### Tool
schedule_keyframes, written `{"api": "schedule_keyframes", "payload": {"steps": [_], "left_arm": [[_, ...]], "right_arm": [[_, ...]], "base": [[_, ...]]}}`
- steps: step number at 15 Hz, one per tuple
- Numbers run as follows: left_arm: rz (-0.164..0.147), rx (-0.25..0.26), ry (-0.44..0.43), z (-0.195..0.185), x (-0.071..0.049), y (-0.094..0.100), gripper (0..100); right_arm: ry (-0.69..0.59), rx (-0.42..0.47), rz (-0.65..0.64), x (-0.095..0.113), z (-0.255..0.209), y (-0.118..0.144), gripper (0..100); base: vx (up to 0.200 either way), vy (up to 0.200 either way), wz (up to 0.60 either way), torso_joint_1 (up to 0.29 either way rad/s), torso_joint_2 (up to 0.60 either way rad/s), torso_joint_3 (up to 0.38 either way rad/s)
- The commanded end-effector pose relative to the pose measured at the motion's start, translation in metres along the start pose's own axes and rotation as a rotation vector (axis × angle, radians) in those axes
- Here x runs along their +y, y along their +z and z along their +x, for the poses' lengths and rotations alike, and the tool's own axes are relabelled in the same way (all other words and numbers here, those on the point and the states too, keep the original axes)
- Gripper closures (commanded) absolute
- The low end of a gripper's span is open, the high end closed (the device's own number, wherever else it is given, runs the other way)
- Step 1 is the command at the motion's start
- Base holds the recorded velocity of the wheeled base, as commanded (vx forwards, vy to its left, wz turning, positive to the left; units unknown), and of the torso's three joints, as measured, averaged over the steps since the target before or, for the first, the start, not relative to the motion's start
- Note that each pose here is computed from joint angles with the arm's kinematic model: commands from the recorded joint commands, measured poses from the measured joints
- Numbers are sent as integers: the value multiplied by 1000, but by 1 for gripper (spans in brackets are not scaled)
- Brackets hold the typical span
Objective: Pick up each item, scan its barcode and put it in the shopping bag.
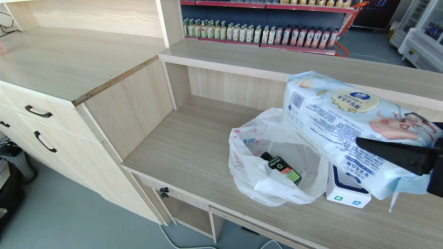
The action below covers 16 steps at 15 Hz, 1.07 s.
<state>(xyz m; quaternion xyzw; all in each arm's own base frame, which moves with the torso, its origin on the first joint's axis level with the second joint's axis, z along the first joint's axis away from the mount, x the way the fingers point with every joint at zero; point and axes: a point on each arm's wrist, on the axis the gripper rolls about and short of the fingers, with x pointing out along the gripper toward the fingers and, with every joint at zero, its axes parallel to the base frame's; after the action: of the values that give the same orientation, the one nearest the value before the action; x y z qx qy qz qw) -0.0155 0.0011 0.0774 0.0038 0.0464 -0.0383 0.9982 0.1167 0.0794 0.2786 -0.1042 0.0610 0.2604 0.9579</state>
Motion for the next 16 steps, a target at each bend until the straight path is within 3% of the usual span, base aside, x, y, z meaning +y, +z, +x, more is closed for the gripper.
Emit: {"api": "schedule_keyframes", "payload": {"steps": [1,2,4,6,8,10,12,14,16], "left_arm": [[0,1,0,0,0,0,0],[0,1,0,0,0,0,0],[0,1,0,0,0,0,0],[0,1,0,0,0,0,0],[0,1,0,0,0,0,0],[0,1,0,0,0,0,0],[0,1,0,0,0,0,0],[0,1,0,0,0,0,0],[0,1,0,0,0,0,0]], "right_arm": [[-88,39,45,-27,29,-7,100],[-83,53,76,-49,41,-14,100],[48,41,80,-83,54,-20,100],[157,40,39,-106,69,-34,100],[257,18,52,-117,86,-46,100],[265,18,57,-126,102,-56,100],[234,30,52,-147,120,-81,100],[282,-3,58,-168,134,-106,100],[301,6,98,-170,138,-117,100]], "base": [[0,0,0,0,0,0],[0,0,0,0,0,0],[0,0,0,0,0,0],[0,0,0,0,0,0],[0,0,0,0,0,0],[0,0,0,0,0,0],[0,0,0,0,0,0],[0,0,0,0,0,0],[0,0,0,0,0,0]]}}
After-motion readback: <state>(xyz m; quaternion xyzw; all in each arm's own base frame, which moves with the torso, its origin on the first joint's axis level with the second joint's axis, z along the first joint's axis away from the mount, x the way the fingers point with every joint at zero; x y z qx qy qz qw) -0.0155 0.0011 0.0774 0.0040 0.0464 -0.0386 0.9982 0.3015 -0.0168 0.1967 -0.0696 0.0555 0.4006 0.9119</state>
